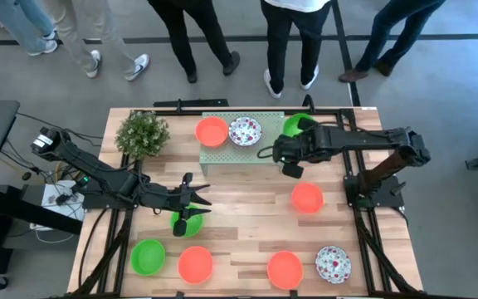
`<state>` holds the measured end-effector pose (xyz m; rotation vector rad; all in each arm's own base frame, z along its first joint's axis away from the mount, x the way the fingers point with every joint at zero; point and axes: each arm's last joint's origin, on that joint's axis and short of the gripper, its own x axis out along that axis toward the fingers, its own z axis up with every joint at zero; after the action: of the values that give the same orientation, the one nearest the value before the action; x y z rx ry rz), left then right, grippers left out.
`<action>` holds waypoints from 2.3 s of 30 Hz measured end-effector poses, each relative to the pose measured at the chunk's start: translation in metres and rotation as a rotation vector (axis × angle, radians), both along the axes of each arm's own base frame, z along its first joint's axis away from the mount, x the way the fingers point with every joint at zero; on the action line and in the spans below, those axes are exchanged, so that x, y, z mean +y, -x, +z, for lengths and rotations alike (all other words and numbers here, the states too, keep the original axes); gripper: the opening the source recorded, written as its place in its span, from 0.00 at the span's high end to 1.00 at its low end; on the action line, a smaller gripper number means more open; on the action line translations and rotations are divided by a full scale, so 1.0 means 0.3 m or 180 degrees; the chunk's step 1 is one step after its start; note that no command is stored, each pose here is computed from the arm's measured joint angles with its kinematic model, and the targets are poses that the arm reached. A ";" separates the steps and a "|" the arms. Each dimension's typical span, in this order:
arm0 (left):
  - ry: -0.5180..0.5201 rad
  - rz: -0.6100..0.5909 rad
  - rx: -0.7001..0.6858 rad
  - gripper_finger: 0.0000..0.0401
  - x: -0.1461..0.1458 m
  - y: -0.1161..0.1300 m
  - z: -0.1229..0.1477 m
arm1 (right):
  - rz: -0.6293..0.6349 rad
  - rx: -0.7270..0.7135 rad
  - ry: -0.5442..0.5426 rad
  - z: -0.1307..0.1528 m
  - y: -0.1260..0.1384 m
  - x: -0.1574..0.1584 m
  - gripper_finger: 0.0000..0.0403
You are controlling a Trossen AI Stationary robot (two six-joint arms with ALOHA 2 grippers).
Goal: Pick & Place Mini bowls
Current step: Put the top right green bowl on the shelf
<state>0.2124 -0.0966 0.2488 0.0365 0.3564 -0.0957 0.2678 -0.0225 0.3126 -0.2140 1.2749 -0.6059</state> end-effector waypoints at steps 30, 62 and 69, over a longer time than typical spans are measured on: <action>-0.0004 -0.0005 -0.0021 0.78 0.000 -0.001 0.002 | 0.0283 -0.0847 -0.0494 -0.005 -0.080 -0.157 1.00; 0.0009 -0.0006 -0.0040 0.78 -0.001 -0.001 0.004 | 0.0012 -0.0986 -0.0579 -0.066 -0.084 -0.164 0.99; 0.0011 -0.0006 -0.0044 0.78 -0.001 -0.001 0.004 | 0.0011 -0.1003 -0.0589 -0.065 -0.085 -0.164 0.96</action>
<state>0.2129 -0.0969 0.2501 0.0342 0.3423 -0.0979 0.2932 -0.0716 0.2931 0.0328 1.0170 -0.4930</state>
